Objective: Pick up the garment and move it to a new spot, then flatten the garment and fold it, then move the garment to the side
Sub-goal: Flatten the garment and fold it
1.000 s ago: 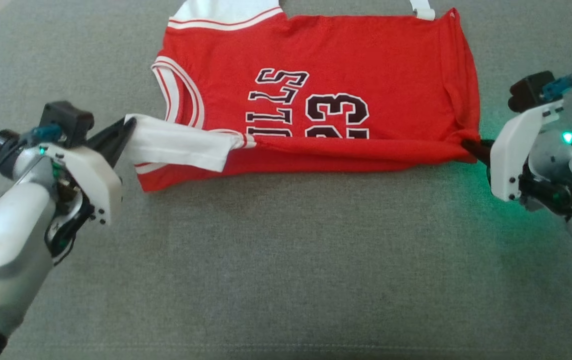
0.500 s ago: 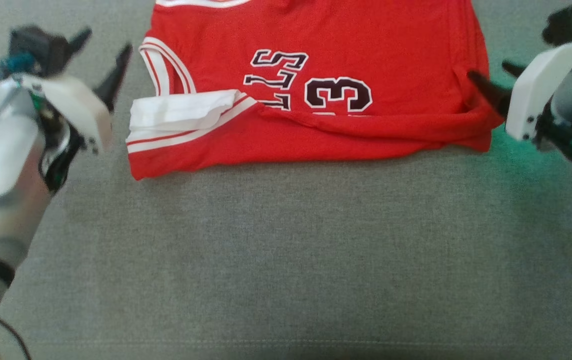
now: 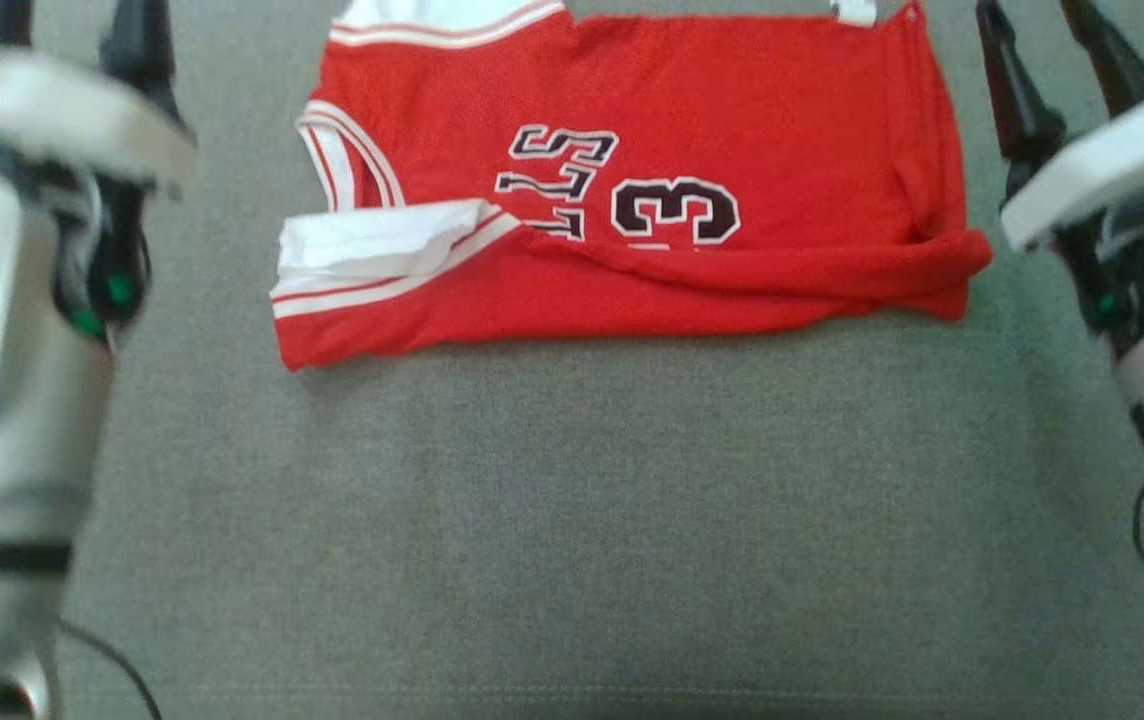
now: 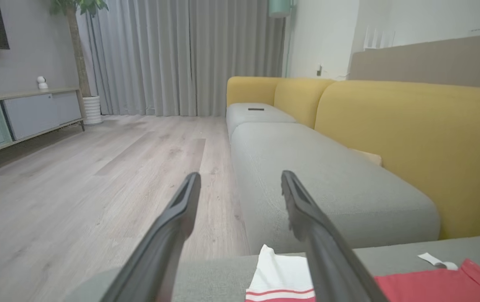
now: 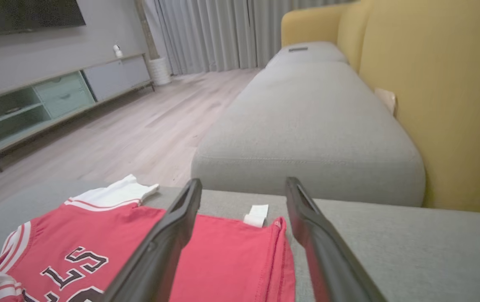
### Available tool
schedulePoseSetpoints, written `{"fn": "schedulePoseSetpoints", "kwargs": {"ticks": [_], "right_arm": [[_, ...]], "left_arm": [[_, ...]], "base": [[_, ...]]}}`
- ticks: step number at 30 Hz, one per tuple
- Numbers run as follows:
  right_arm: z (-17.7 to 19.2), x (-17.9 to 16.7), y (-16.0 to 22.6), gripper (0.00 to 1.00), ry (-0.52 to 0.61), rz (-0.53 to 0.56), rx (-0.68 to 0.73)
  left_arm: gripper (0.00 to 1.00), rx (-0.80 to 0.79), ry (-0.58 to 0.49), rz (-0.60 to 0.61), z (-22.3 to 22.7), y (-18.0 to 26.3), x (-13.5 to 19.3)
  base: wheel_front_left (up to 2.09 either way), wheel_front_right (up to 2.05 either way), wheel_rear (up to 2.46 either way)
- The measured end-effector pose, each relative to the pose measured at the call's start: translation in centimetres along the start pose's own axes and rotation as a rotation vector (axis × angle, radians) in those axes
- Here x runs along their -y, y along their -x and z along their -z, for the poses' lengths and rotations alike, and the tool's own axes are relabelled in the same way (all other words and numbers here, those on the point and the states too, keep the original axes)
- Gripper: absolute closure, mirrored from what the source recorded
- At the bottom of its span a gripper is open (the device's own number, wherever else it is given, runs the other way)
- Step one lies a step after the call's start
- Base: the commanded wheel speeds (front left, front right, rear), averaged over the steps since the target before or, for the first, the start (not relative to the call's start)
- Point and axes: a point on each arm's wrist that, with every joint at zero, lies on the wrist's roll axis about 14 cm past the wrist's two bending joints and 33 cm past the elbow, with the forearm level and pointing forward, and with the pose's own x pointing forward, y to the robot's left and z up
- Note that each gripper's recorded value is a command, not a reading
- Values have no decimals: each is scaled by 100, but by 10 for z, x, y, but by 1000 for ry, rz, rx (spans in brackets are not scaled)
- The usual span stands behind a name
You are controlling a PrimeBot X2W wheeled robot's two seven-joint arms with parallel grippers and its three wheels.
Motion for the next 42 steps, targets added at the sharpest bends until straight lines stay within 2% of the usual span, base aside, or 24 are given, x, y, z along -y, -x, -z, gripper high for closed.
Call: {"fn": "schedulePoseSetpoints", "kwargs": {"ticks": [3, 11, 17, 27, 31, 35, 42], "right_arm": [[-11, -4, 20, 0, 1, 20, 111], [-33, -13, 63, 0, -28, 83, 259], [-10, -33, 103, 0, -41, 125, 274], [24, -45, 142, 0, -42, 180, 233], [28, -43, 142, 0, -45, 187, 227], [36, -40, 139, 0, -54, 192, 207], [40, -32, 132, 0, -59, 208, 195]], "left_arm": [[0, 28, 54, -45, -2, 36, -1], [0, 128, 121, -102, -27, 91, 13], [0, 115, 156, -138, -16, 133, 24], [0, -25, 120, -129, 29, 171, 41], [0, -72, 116, -132, 45, 170, 41], [0, -246, 109, -122, 100, 173, 46], [0, -409, 110, -91, 150, 163, 53]], "base": [[0, 0, 0], [0, 0, 0], [0, 0, 0], [0, 0, 0], [0, 0, 0], [0, 0, 0], [0, 0, 0]]}}
